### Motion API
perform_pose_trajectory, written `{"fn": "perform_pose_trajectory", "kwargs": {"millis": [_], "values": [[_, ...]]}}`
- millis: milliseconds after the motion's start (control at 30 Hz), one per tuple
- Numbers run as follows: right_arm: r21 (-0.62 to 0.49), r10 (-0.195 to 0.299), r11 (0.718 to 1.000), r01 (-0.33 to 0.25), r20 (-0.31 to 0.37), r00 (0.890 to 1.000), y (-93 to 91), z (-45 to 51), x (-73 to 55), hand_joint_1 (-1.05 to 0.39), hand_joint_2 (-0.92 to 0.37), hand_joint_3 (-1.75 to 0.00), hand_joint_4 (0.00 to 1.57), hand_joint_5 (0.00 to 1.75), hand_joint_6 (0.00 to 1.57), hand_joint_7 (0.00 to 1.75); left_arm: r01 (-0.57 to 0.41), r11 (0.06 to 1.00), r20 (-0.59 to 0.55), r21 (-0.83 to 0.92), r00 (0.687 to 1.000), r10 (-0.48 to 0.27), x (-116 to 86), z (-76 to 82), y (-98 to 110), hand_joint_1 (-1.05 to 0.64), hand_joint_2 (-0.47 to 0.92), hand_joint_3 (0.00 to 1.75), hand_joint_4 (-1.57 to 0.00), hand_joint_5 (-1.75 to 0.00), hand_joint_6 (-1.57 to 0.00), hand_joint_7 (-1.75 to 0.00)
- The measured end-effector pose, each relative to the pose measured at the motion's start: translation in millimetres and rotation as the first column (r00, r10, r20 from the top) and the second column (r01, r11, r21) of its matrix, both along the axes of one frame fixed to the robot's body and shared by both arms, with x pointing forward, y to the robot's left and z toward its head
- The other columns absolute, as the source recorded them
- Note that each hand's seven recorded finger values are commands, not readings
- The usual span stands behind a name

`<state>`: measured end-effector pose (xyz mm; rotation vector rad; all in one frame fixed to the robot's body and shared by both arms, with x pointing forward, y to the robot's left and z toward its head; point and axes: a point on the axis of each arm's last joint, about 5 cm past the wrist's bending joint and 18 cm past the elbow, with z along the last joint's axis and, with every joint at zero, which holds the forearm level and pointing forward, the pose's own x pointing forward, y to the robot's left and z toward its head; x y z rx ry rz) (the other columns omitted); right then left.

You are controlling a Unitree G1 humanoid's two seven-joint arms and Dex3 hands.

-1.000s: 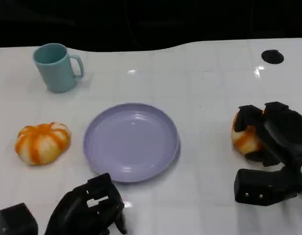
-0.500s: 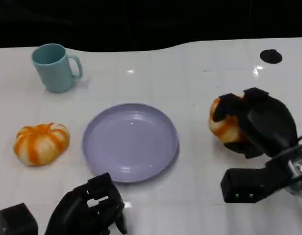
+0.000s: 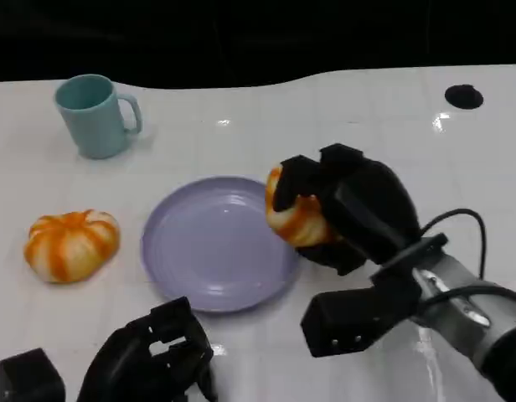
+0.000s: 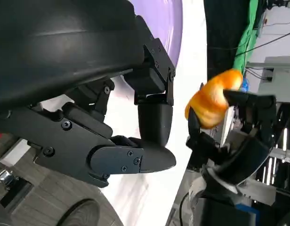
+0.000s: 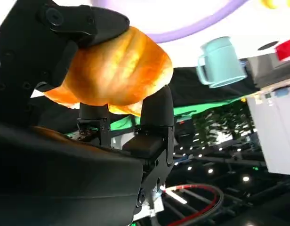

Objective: Grasp the bread from the table and place it into the plate.

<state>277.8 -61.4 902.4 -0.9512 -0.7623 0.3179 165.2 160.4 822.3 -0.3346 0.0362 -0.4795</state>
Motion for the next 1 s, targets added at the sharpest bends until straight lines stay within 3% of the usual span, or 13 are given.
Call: {"fn": "perform_pose_trajectory", "kwargs": {"millis": [367,667,767,800,833,867,900,1000], "values": [[-0.003,0.079,0.997,-0.08,-0.043,0.996,47.6,2.9,-1.1,-0.18,-0.25,-1.3,1.0,1.75,0.74,1.75,0.004,1.0,0.002,0.004,1.0,-0.004,-2.5,0.0,-0.6,-0.61,0.77,0.53,-0.78,-1.75,-0.71,-1.49],[-0.04,0.085,0.995,-0.089,-0.082,0.993,57.9,-1.8,-1.3,-0.2,-0.28,-1.26,0.97,1.75,0.73,1.75,0.005,1.0,0.005,0.007,1.0,-0.005,-2.7,1.1,-2.5,-0.62,0.77,0.53,-0.78,-1.75,-0.71,-1.5],[-0.043,0.081,0.995,-0.086,-0.094,0.992,58.4,-4.3,-2.0,-0.25,-0.45,-0.94,0.84,1.69,0.77,1.26,0.005,1.0,0.006,0.006,1.0,-0.005,-2.7,1.1,-2.6,-0.6,0.77,0.53,-0.78,-1.75,-0.71,-1.5],[-0.045,0.08,0.995,-0.085,-0.096,0.992,58.2,-4.8,-2.1,-0.28,-0.55,-0.72,0.79,1.56,0.78,0.89,0.005,1.0,0.006,0.006,1.0,-0.005,-2.7,1.1,-2.7,-0.6,0.77,0.53,-0.78,-1.75,-0.71,-1.49],[-0.046,0.081,0.995,-0.085,-0.098,0.992,58.1,-4.8,-2.0,-0.29,-0.61,-0.61,0.77,1.52,0.81,0.7,0.004,1.0,0.006,0.005,1.0,-0.004,-2.7,1.1,-2.6,-0.6,0.77,0.53,-0.78,-1.75,-0.71,-1.49],[-0.048,0.082,0.995,-0.087,-0.099,0.992,58.2,-4.7,-2.0,-0.31,-0.64,-0.54,0.68,1.4,0.76,0.53,0.004,1.0,0.006,0.005,1.0,-0.004,-2.7,1.1,-2.6,-0.6,0.77,0.54,-0.78,-1.75,-0.71,-1.49],[-0.055,0.083,0.995,-0.089,-0.105,0.991,58.2,-4.7,-1.9,-0.36,-0.67,-0.5,0.57,1.16,0.68,0.35,0.004,1.0,0.006,0.005,1.0,-0.004,-2.7,1.1,-2.6,-0.6,0.77,0.54,-0.78,-1.75,-0.71,-1.49],[-0.1,0.083,0.99,-0.098,-0.142,0.986,57.8,-4.0,-1.1,-0.46,-0.85,-0.19,0.42,0.59,0.57,0.08,0.003,1.0,0.007,0.004,1.0,-0.003,-2.9,1.1,-2.6,-0.6,0.77,0.54,-0.78,-1.75,-0.71,-1.49]]}}
